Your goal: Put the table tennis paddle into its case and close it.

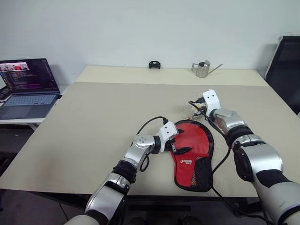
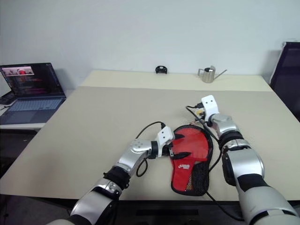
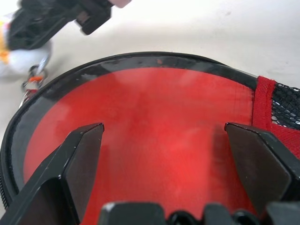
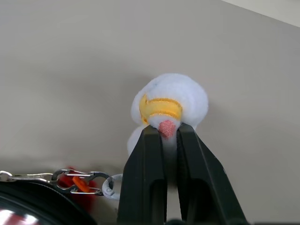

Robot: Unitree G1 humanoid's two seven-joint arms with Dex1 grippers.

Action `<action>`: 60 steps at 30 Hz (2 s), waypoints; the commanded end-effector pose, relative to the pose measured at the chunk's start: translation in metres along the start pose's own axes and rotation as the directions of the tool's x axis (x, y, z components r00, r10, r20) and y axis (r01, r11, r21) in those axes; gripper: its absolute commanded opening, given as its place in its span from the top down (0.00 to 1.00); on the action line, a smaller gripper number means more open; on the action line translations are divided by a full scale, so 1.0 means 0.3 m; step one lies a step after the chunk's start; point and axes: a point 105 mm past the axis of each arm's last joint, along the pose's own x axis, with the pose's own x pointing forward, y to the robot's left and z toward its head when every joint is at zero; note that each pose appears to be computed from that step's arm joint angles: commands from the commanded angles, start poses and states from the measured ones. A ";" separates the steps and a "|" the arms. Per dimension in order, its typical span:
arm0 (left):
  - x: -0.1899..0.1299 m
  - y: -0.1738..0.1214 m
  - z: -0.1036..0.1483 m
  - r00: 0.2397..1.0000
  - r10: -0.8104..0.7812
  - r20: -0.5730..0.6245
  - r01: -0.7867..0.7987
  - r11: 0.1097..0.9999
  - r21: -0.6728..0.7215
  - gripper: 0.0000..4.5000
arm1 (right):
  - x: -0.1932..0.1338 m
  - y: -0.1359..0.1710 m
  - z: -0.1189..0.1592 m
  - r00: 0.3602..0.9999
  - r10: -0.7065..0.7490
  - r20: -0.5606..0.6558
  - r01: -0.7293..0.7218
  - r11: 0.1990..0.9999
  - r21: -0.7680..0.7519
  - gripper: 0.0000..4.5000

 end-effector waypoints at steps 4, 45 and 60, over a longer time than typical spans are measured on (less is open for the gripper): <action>0.002 -0.068 -0.136 0.987 -0.079 -0.141 0.070 0.995 -0.066 0.00 | -0.079 -0.176 -0.006 0.996 -0.093 0.016 0.094 0.993 -0.076 1.00; 0.046 -0.067 -0.093 0.987 -0.108 -0.115 0.102 0.993 -0.054 0.00 | -0.745 0.068 -0.379 0.739 0.463 -0.490 -0.602 0.779 -0.172 1.00; 0.056 -0.073 -0.089 0.988 -0.108 -0.111 0.102 0.993 -0.054 0.00 | -0.850 0.223 -0.399 0.546 0.665 -0.511 -0.805 0.584 -0.100 1.00</action>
